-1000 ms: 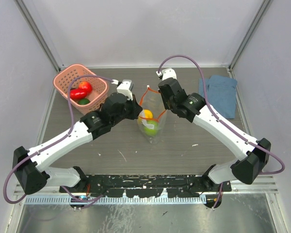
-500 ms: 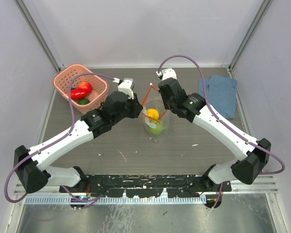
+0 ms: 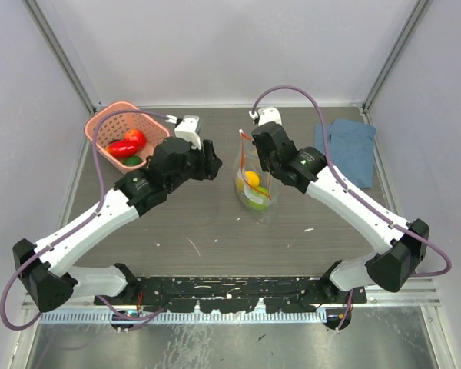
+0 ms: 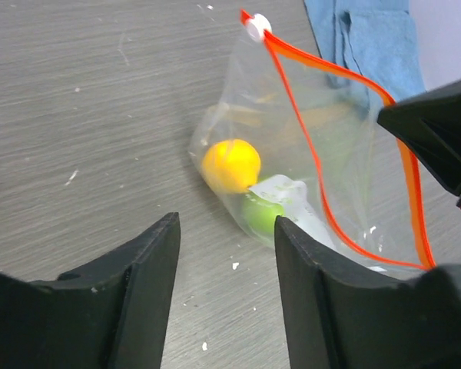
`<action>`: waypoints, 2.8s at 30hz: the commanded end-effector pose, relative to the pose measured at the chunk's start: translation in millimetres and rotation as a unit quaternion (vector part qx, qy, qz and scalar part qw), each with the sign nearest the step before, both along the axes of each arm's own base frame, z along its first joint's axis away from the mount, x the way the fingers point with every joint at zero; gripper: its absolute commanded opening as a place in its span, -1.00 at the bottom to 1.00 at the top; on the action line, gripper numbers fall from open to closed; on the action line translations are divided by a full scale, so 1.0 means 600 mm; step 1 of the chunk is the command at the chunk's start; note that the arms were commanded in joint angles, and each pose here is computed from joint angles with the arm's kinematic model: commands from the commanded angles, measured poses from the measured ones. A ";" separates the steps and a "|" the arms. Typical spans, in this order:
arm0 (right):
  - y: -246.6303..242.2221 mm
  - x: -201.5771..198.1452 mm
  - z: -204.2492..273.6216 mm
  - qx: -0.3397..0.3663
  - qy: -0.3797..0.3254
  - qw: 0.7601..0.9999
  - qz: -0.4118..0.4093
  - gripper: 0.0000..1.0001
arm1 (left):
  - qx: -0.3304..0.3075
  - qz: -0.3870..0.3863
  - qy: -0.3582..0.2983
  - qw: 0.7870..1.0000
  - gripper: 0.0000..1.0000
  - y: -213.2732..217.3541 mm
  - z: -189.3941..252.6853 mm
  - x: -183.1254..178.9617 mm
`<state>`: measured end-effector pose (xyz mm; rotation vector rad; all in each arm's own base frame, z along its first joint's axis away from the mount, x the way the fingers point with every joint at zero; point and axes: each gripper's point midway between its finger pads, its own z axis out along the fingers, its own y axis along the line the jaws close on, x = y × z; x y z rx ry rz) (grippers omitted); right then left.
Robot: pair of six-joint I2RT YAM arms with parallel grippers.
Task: Place the food in the zip-top bag and seal the zipper
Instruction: Adjust the zipper food storage bag at the center of the board, then pick up the fake fruit from the bin.
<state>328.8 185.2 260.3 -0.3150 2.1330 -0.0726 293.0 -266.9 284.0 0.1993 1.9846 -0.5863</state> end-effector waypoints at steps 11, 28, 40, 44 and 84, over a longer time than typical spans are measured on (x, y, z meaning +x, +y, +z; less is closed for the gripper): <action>-0.016 0.006 0.073 0.032 -0.064 0.997 -0.015 -0.99 | 0.069 0.130 -0.035 0.989 0.32 0.182 0.060 0.077; 0.000 0.000 0.052 0.045 -0.054 0.997 0.013 -0.99 | 0.127 0.310 0.014 0.942 0.61 0.413 0.010 0.237; 0.010 0.001 0.038 0.044 -0.046 0.998 0.026 -1.00 | 0.214 0.351 0.101 0.906 0.81 0.535 -0.089 0.335; 0.009 0.002 0.036 0.041 -0.047 0.998 0.025 -0.99 | 0.232 0.352 0.136 0.897 0.86 0.561 -0.124 0.352; 0.004 0.000 0.045 0.044 -0.056 0.997 0.023 -0.99 | 0.157 0.291 0.218 0.918 0.68 0.522 -0.163 0.333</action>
